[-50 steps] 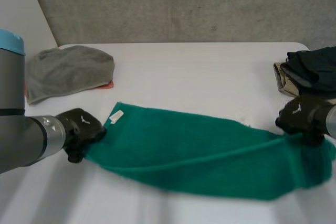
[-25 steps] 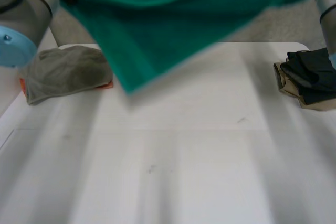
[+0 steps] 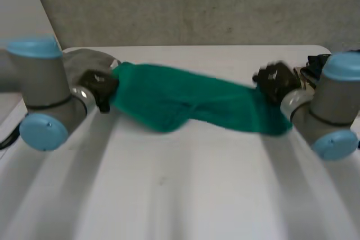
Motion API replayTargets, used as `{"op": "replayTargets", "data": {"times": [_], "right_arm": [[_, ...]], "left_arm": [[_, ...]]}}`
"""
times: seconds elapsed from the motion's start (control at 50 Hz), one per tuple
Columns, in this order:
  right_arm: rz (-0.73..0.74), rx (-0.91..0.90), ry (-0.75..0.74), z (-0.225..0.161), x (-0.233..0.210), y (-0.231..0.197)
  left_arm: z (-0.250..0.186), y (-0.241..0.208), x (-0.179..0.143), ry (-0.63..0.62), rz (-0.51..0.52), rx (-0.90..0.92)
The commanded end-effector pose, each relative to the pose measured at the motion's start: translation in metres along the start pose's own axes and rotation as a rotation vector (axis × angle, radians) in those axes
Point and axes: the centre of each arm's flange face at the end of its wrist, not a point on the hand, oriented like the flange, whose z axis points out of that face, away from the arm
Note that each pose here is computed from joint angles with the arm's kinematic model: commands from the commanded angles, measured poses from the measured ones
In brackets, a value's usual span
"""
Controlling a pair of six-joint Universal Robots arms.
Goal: Fold the laundry.
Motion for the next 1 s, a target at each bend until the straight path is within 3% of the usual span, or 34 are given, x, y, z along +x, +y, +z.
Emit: {"op": "replayTargets", "data": {"times": [0.02,0.28,0.6,0.76,0.88,1.0], "right_arm": [[-0.017,-0.102,-0.039,-0.010,-0.015,0.023],[-0.027,-0.103,-0.022,-0.031,-0.006,0.008],[-0.029,-0.108,-0.015,-0.032,-0.003,0.009],[-0.013,-0.073,0.022,-0.034,0.013,-0.005],[-0.005,0.040,0.130,-0.046,0.063,-0.051],[0.091,0.270,0.305,-0.073,0.139,-0.117]], "left_arm": [[-0.004,0.022,0.007,0.058,0.024,-0.056],[-0.005,0.026,-0.020,0.014,0.020,0.020],[-0.003,0.049,0.003,0.149,0.060,-0.037],[-0.012,0.043,-0.004,0.129,0.111,-0.065],[-0.054,-0.013,-0.039,0.013,0.099,0.041],[-0.144,-0.110,-0.093,-0.200,-0.021,0.384]]}}
